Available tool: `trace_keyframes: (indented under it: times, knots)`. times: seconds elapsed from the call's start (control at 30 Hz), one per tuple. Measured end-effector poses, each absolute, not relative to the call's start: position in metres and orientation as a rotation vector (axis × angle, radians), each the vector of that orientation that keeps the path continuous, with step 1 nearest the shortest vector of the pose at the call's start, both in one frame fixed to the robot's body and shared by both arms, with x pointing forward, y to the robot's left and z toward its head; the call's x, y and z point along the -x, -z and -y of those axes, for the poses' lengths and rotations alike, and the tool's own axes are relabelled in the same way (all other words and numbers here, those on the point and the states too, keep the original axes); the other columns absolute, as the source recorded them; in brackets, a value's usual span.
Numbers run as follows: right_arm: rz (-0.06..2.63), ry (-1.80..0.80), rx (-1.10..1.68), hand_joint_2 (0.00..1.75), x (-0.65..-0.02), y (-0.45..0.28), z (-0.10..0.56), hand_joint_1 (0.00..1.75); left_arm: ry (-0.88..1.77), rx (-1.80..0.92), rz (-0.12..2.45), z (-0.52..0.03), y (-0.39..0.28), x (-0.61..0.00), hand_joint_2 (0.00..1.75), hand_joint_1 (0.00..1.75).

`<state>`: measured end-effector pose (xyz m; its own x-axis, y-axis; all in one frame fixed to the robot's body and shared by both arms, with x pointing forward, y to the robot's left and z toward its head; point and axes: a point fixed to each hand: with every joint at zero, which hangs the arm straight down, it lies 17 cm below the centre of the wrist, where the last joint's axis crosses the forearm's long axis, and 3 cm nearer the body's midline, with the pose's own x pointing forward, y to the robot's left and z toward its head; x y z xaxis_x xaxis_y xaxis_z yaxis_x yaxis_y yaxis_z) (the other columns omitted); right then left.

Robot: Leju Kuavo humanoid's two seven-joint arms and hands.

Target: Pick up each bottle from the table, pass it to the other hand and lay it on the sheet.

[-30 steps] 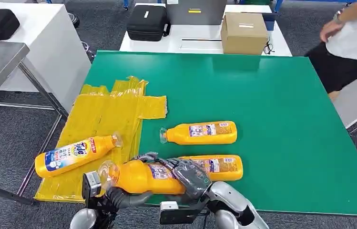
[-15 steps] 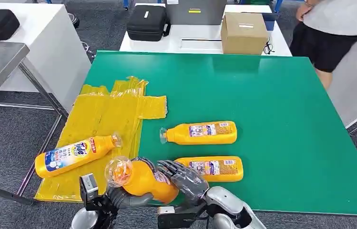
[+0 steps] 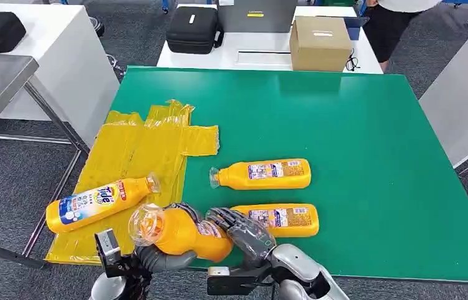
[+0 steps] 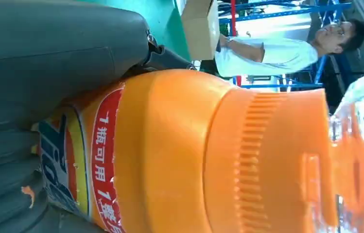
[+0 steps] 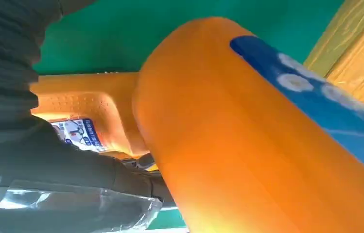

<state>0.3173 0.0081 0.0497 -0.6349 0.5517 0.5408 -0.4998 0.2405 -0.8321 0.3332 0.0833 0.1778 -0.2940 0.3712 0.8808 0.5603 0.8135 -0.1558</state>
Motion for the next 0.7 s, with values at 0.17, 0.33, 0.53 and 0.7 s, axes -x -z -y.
trace_keyframes:
  times: [0.17,0.33,0.53,0.7]
  knots:
    - [1.689,-1.465,0.288,1.75,-0.349,-0.062,0.019,0.0,0.179,0.705,2.001,-0.095,-0.201,-0.329,1.75,1.69]
    - [1.845,-1.319,0.41,1.75,-0.37,-0.114,0.039,0.0,0.163,0.585,2.093,-0.12,-0.219,-0.33,1.75,1.69]
    - [1.992,-1.158,0.494,1.75,-0.376,-0.174,0.06,0.0,0.204,0.359,2.152,-0.141,-0.224,-0.33,1.75,1.73]
    - [2.114,-0.967,0.449,1.75,-0.375,-0.222,0.079,0.0,0.232,0.138,2.182,-0.164,-0.233,-0.338,1.75,1.73]
